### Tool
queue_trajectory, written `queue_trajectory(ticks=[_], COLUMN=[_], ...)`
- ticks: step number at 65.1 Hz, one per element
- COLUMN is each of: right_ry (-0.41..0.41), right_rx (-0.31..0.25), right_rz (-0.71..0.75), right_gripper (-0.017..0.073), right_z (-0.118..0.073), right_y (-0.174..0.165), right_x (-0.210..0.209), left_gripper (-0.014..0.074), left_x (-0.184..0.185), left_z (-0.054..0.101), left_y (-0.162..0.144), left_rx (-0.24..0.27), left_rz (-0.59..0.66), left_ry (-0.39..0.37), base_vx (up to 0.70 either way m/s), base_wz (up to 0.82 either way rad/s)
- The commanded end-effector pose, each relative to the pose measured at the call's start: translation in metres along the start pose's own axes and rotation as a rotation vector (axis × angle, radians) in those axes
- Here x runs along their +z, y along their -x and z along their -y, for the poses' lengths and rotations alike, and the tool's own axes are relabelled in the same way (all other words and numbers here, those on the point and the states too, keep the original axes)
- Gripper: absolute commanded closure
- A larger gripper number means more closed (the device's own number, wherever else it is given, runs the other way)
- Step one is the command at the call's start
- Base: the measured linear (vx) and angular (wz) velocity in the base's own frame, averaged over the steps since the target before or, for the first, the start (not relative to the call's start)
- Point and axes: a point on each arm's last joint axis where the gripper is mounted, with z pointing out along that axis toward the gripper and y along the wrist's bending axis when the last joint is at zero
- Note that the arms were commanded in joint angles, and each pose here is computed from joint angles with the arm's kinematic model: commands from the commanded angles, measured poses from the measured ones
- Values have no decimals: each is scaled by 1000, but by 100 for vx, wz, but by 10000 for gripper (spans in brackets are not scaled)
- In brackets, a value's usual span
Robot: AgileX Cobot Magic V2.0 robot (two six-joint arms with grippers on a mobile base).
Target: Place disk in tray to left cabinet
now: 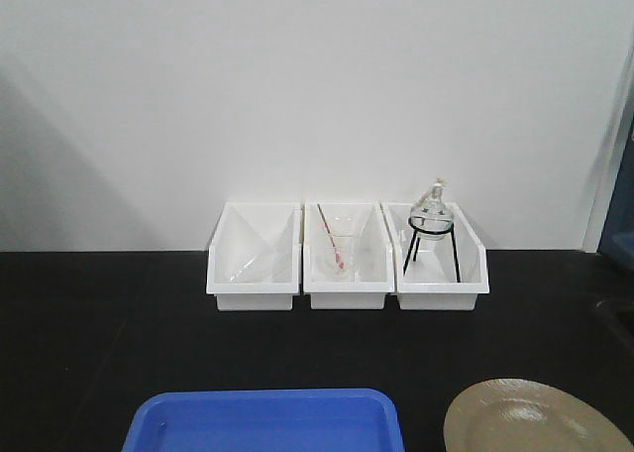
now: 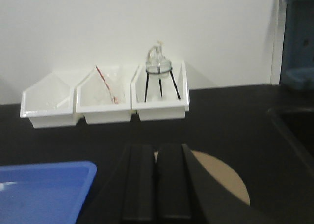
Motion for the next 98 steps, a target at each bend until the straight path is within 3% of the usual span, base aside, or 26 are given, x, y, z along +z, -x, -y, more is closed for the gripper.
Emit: queue_trajectory(ticks=[1,9,24,32,43,45,53,56,66,73,78,82,85,91,98], right_ry=[-1,-8,-12,-19,-18,-22,-71,-123,-383,-501,-561,-572,-566,-479,-404], right_rx=[-15,-15,-15,108,209,200,69,66,131,73,79,146,165,116,142], right_rz=[44,-38,-98,-140,-255,-301,-401,-421,-435,-518,-599,-649,-669,-714,-766], right_gripper=[519,447,179,116,131,132,131,129,127,127,127,127,127,129,135], right_z=[-1,0,0,0,-3,-4,-2,2,37,71,98,113,124,132,134], right_y=[14,8,1,-3,6,9,44,58,98,99,85,73,63,44,27], right_x=[11,25,41,46,47,48,64,73,99,114,124,133,142,165,182], left_gripper=[578,514,311,267,266,266,266,266,266,266,266,266,266,266,266], left_x=[8,16,21,21,21,21,21,21,21,21,21,21,21,21,21], left_z=[-1,0,0,0,0,0,0,0,0,0,0,0,0,0,0], left_y=[11,4,1,1,1,1,1,1,1,1,1,1,1,1,1], left_rx=[-2,-3,-4,-4,-4,-4,-4,-4,-4,-4,-4,-4,-4,-4,-4], left_rz=[23,-58,-97,-99,-99,-99,-99,-99,-99,-99,-99,-99,-99,-99,-98], left_ry=[5,0,-2,-2,-2,-2,-2,-2,-2,-2,-2,-2,-2,-2,-2], base_vx=[0,0,0,0,0,0,0,0,0,0,0,0,0,0,0], base_wz=[0,0,0,0,0,0,0,0,0,0,0,0,0,0,0])
